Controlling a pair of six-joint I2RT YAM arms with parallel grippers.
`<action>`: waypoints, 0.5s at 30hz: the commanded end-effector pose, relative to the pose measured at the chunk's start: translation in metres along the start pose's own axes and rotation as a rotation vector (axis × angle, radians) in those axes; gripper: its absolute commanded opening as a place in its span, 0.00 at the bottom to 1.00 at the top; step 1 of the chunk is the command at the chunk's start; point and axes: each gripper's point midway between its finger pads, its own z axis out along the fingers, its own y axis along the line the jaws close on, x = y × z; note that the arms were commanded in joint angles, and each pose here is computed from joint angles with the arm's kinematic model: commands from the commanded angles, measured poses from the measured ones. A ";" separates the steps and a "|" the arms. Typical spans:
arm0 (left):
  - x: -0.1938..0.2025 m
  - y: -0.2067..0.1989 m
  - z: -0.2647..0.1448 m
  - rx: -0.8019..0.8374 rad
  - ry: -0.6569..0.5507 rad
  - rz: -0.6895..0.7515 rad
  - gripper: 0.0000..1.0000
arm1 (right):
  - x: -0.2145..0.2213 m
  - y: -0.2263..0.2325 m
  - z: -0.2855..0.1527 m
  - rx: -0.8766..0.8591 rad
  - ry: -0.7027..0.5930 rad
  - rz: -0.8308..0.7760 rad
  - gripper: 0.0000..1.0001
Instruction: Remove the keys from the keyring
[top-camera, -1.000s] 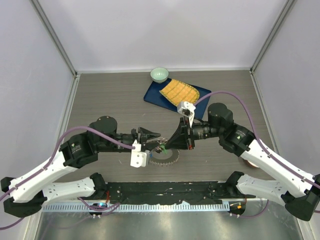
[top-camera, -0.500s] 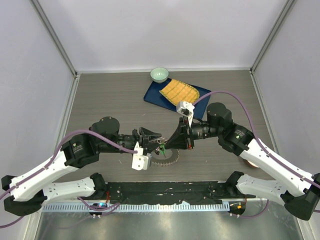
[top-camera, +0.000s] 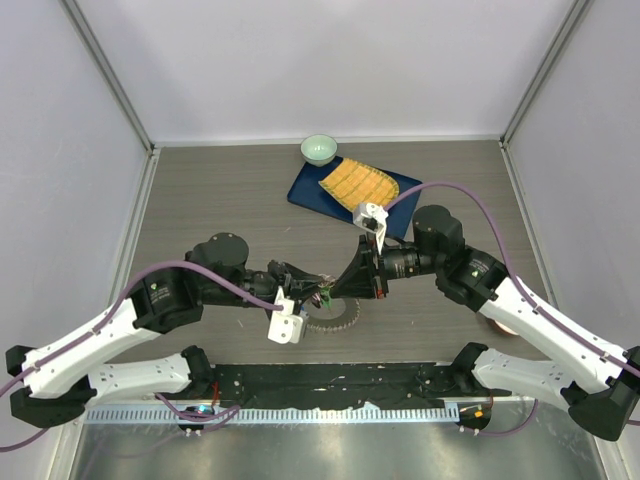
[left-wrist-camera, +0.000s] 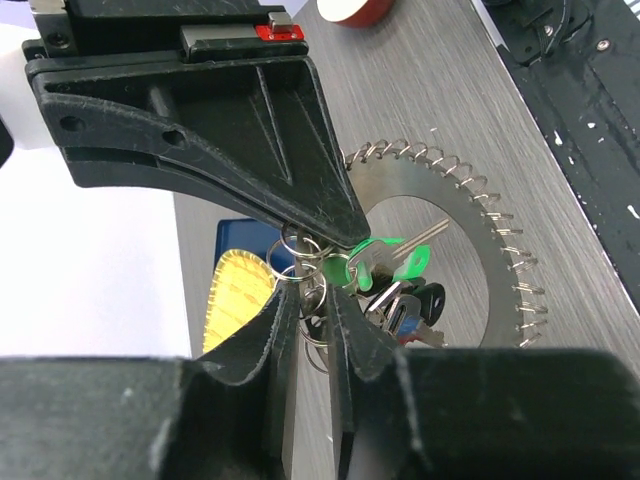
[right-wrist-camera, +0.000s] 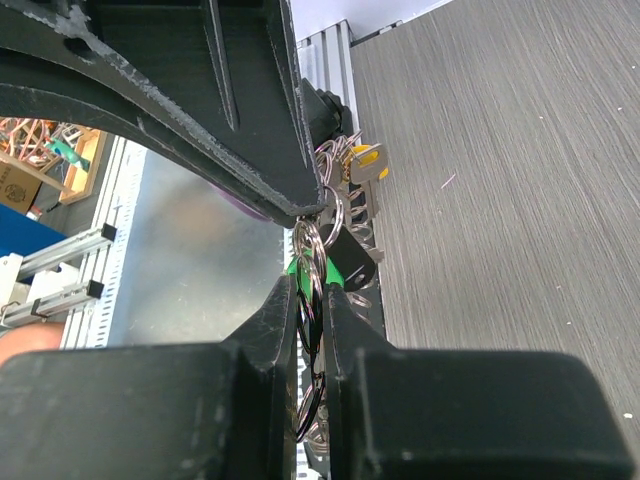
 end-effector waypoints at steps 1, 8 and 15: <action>0.002 0.008 -0.003 -0.036 0.023 0.008 0.17 | -0.029 0.018 -0.002 -0.065 -0.082 -0.087 0.01; -0.004 0.020 -0.004 -0.095 0.003 -0.014 0.00 | -0.023 0.016 0.000 -0.072 -0.070 -0.064 0.01; -0.005 0.029 -0.006 -0.163 -0.005 -0.057 0.00 | -0.022 0.014 0.002 -0.071 -0.079 -0.068 0.01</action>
